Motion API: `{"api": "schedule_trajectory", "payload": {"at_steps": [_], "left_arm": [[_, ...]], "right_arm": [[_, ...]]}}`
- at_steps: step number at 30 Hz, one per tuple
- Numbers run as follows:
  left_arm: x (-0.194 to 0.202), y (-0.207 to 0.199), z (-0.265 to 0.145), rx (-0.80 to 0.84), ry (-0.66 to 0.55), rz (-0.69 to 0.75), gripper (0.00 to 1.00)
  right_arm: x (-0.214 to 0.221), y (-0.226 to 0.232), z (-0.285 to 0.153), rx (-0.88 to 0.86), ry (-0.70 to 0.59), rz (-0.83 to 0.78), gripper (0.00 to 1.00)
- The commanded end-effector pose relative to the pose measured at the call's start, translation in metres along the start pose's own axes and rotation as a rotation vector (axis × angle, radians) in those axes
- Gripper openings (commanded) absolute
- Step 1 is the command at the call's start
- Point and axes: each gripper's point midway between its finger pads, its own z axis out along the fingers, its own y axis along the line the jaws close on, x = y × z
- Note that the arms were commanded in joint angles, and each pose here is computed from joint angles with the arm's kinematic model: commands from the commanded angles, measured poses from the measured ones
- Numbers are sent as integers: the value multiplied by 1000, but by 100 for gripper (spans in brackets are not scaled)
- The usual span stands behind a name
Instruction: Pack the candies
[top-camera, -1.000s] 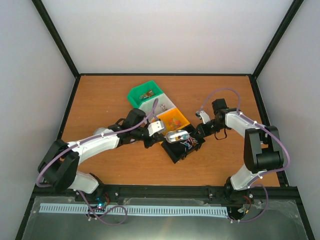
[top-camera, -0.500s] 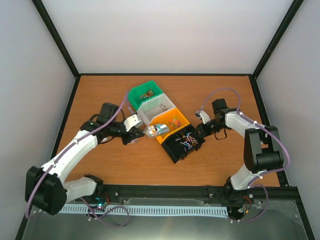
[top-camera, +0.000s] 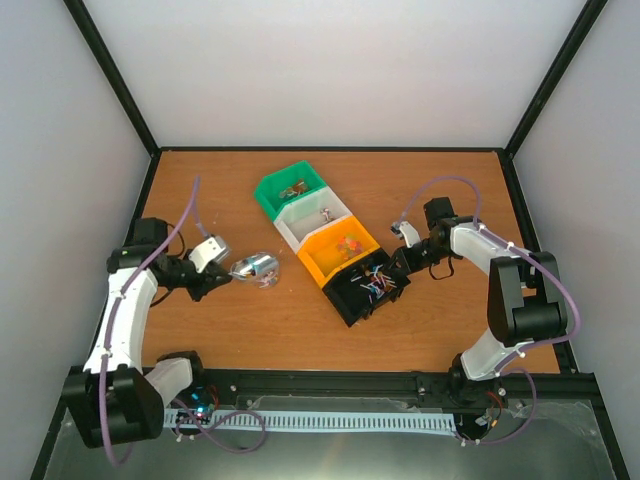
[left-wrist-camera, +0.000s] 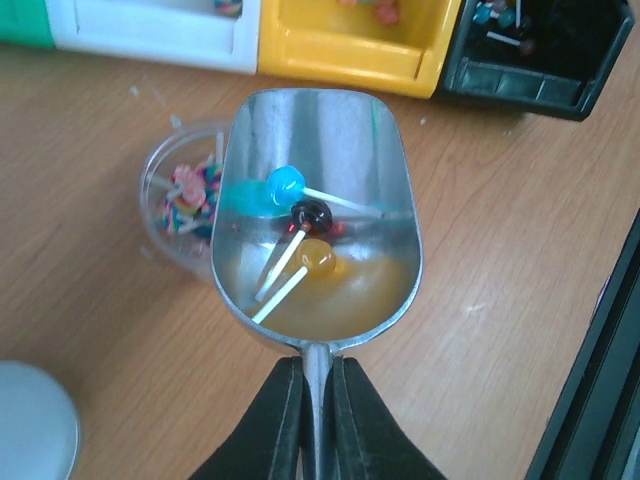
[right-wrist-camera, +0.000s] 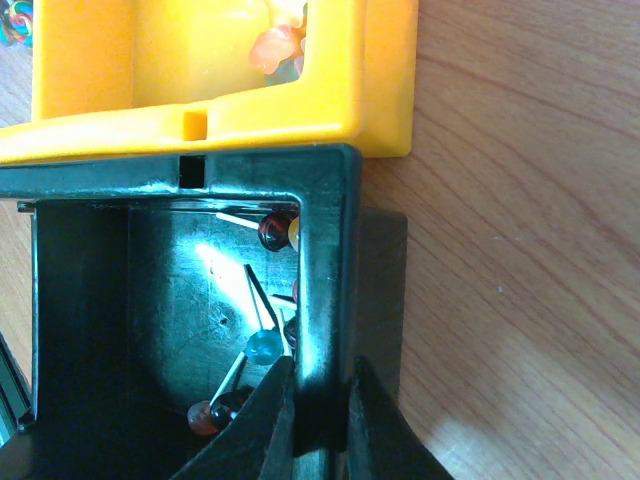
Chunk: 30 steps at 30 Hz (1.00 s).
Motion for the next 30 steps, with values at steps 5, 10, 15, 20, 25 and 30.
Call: {"api": "schedule_trajectory", "payload": {"at_steps": [5, 10, 15, 20, 25, 30], "left_arm": [[15, 6, -23, 17, 64, 54, 1], [21, 15, -25, -15, 115, 68, 1], [20, 24, -26, -23, 148, 55, 1], [22, 32, -24, -56, 197, 72, 1], [23, 38, -20, -77, 233, 68, 1], [19, 40, -19, -86, 247, 75, 1]], "right_arm": [[-8, 0, -1, -10, -30, -28, 3], [-10, 2, -3, -16, -38, -29, 3], [-10, 3, -3, -26, -40, -28, 3], [-10, 4, -3, -31, -40, -30, 3], [-10, 5, -4, -35, -42, -30, 3], [-11, 6, -4, -39, -43, -32, 3]]}}
